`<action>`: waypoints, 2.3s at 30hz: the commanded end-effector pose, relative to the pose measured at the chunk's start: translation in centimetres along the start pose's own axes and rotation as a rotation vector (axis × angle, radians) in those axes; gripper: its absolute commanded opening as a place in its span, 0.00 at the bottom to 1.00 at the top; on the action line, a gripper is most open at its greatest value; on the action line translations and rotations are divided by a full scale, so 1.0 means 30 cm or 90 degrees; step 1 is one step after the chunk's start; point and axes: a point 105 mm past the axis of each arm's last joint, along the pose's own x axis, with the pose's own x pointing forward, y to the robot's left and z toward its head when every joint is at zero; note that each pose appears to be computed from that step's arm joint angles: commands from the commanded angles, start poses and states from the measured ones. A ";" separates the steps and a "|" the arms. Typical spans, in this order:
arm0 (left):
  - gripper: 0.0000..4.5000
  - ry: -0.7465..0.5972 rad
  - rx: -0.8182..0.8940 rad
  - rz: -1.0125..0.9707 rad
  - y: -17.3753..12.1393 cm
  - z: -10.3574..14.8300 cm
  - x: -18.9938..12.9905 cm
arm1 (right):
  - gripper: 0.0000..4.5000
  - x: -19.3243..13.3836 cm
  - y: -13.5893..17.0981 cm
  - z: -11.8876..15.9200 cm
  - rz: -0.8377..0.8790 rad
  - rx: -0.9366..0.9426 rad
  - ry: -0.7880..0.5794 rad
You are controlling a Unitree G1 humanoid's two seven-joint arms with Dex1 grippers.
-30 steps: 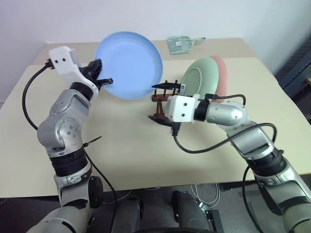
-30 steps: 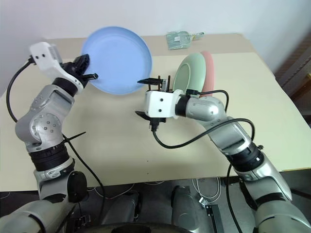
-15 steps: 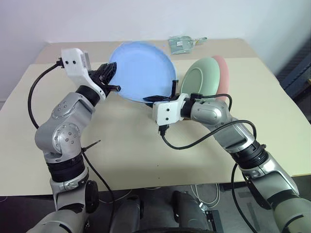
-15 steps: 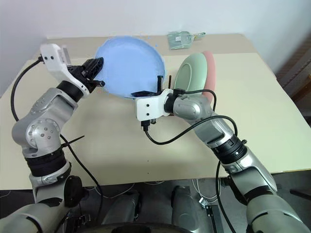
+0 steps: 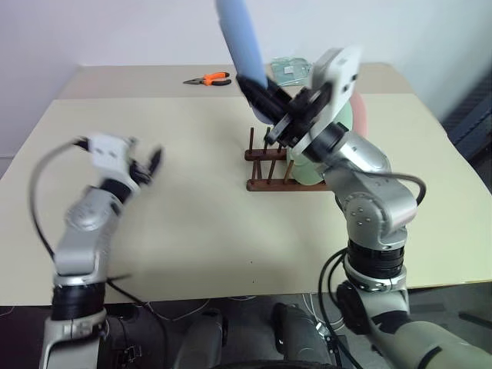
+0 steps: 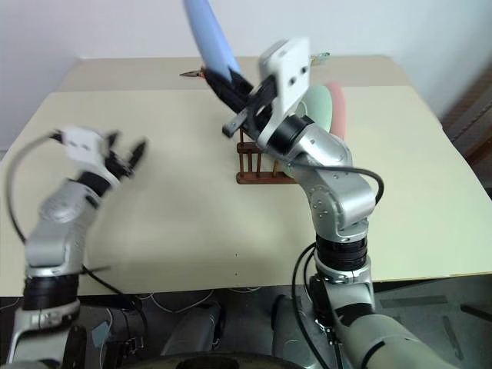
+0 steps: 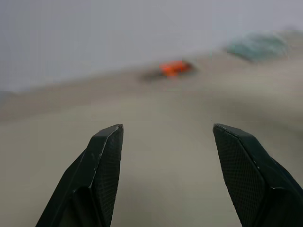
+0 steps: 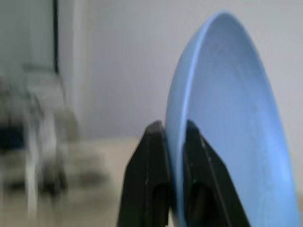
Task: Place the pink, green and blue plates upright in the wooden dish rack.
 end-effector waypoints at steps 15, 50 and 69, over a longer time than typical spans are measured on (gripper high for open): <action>0.68 -0.008 0.002 -0.251 -0.284 -0.007 -0.041 | 0.00 -0.038 -0.081 -0.075 -0.201 0.302 0.064; 0.69 -0.034 0.029 -0.438 -0.487 0.046 -0.003 | 0.02 -0.541 -0.275 -0.054 -0.085 -0.477 0.520; 0.69 -0.031 0.021 -0.413 -0.473 0.041 -0.024 | 0.02 -0.401 -0.231 -0.094 -0.006 -0.518 0.462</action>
